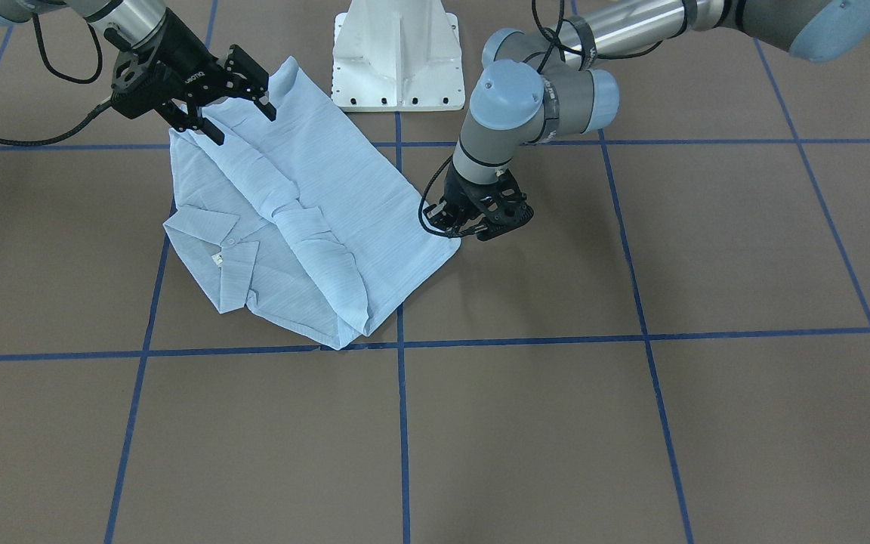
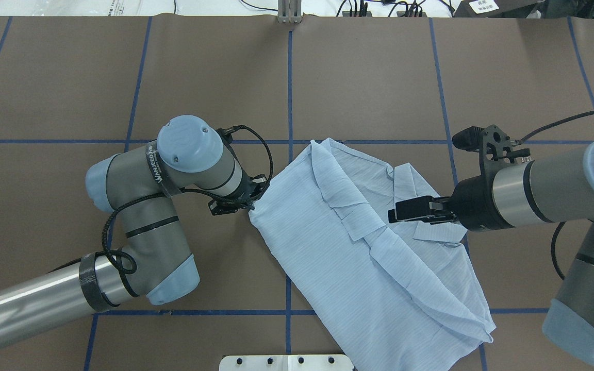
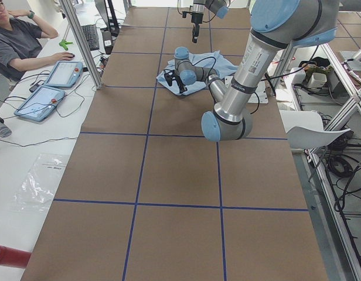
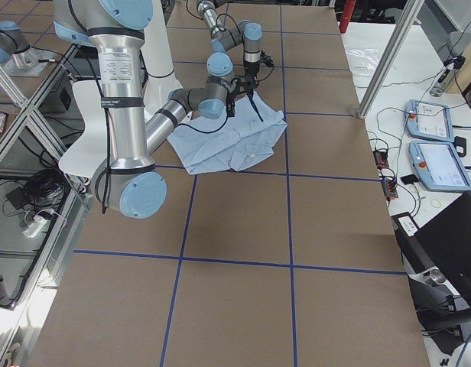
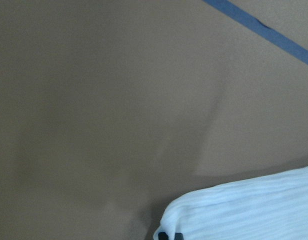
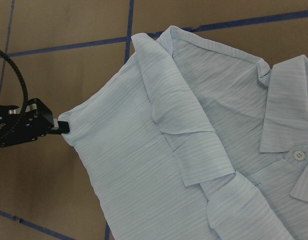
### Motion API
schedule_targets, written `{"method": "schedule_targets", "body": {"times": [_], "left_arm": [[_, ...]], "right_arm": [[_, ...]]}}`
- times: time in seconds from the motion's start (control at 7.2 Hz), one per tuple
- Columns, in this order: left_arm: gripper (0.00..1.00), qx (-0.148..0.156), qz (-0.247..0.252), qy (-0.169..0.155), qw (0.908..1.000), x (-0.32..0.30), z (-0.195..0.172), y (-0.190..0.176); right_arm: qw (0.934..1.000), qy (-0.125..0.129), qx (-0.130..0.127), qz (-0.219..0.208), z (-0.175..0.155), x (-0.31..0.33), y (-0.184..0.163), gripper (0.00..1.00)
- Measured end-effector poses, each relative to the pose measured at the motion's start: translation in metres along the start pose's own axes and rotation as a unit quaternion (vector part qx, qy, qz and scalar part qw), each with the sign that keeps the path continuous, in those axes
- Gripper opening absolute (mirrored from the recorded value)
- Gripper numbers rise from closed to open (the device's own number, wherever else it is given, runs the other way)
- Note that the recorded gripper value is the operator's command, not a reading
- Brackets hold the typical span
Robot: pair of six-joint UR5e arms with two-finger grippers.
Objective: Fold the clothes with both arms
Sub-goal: 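Pull the shirt corner away from the robot with the left gripper while the right holds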
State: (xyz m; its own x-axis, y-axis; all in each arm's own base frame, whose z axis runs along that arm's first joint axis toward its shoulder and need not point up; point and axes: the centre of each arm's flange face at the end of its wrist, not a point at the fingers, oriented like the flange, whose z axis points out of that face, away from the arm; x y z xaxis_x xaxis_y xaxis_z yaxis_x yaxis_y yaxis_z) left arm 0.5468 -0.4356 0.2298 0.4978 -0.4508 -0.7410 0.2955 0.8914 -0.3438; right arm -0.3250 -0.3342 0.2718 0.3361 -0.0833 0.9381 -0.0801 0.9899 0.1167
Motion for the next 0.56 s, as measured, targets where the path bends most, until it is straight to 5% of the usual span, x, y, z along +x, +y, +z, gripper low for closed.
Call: {"method": "schedule_targets", "body": {"times": [0.56], "left_arm": [[0.00,0.077,-0.019,0.001,0.9968,-0.003,-0.024,-0.133]], "right_arm": [[1.0000,0.002,0.007,0.002,0.002,0.000,-0.006,1.00]]}}
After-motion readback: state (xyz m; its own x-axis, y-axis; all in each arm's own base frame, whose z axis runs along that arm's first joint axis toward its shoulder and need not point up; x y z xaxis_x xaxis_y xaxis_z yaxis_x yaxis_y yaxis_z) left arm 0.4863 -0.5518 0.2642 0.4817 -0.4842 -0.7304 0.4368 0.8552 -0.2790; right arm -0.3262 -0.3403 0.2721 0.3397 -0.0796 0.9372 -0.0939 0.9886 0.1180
